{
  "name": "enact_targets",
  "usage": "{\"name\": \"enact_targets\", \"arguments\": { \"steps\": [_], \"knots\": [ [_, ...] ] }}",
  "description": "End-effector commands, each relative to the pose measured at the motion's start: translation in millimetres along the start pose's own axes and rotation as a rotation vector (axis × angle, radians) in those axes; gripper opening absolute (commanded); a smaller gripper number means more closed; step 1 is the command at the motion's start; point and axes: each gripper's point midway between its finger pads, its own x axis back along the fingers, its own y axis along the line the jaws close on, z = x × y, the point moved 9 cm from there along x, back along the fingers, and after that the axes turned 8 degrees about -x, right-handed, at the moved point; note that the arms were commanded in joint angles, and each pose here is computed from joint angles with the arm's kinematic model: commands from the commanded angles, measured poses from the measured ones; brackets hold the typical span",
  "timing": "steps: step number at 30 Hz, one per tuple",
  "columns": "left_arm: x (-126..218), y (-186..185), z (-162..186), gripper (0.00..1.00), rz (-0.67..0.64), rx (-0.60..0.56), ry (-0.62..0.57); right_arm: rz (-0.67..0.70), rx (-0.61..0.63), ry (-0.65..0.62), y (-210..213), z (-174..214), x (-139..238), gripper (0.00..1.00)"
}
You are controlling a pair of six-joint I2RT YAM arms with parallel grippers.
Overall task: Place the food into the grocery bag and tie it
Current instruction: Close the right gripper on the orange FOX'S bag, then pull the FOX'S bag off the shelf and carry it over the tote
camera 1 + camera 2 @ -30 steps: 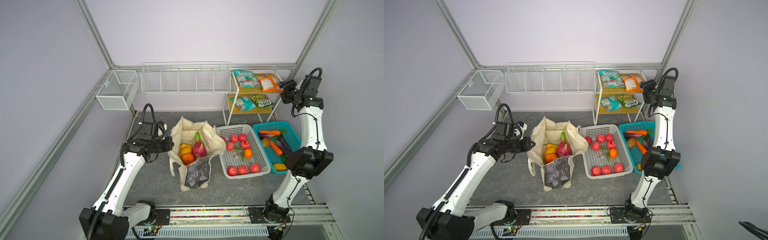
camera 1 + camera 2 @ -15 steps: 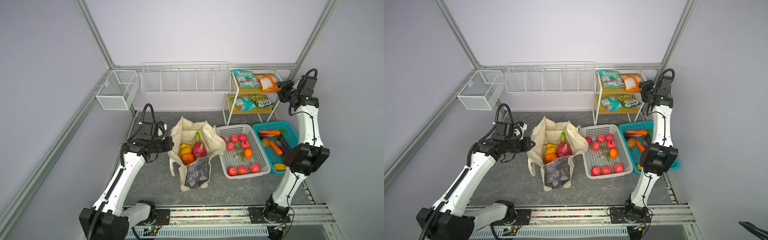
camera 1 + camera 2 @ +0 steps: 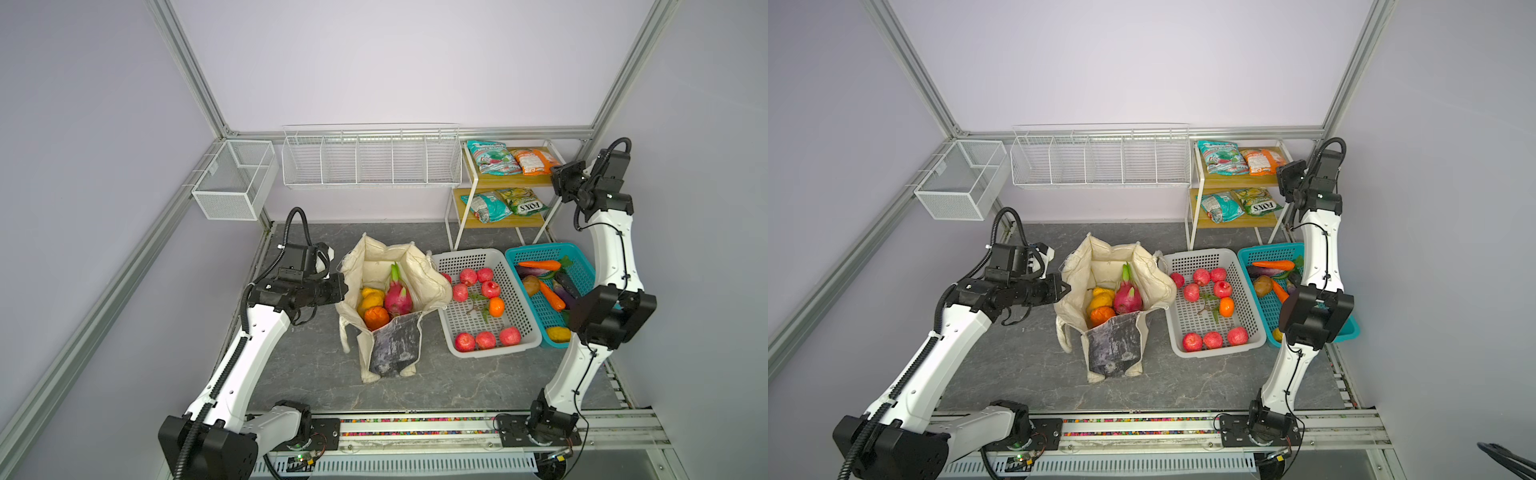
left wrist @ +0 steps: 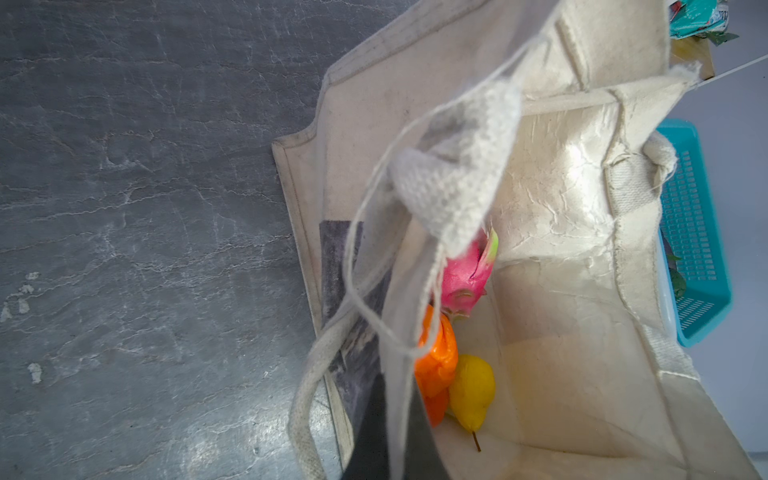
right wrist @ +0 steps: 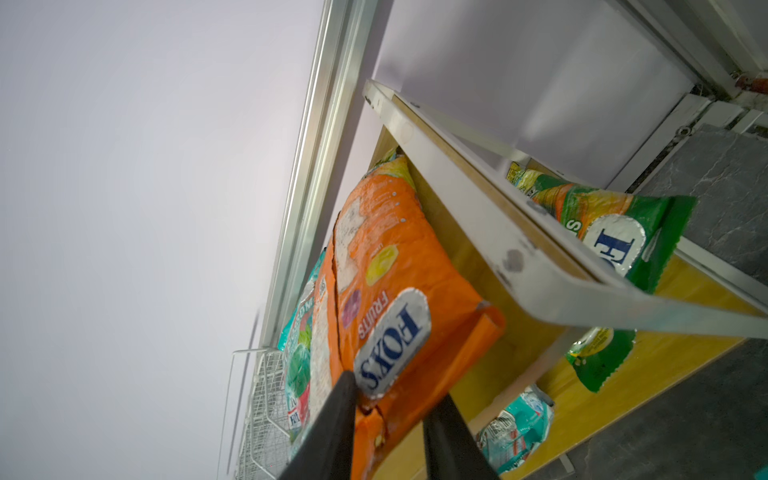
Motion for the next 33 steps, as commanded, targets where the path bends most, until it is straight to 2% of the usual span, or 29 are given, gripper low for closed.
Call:
{"name": "enact_targets", "arguments": {
  "steps": [1, 7, 11, 23, 33],
  "knots": [
    [2.3, 1.4, -1.9, 0.0, -0.004, -0.02, -0.029, -0.027, -0.007, 0.005, 1.8, 0.9, -8.6, 0.22],
    [2.9, 1.8, -2.1, 0.0, -0.003, -0.017, -0.032, -0.054, -0.015, 0.004, 4.5, 2.0, -6.3, 0.07],
    [4.0, 1.3, -1.7, 0.0, 0.002, -0.015, -0.035, -0.099, -0.005, -0.013, 17.1, 5.4, 9.7, 0.07],
    [9.8, -0.9, -2.6, 0.0, 0.014, -0.009, -0.061, -0.239, 0.122, -0.122, 84.9, 16.6, 103.1, 0.07],
    [5.2, 0.4, 0.8, 0.0, 0.026, 0.018, -0.054, -0.296, 0.167, -0.089, 106.3, 38.2, 151.5, 0.07]
  ]
}}
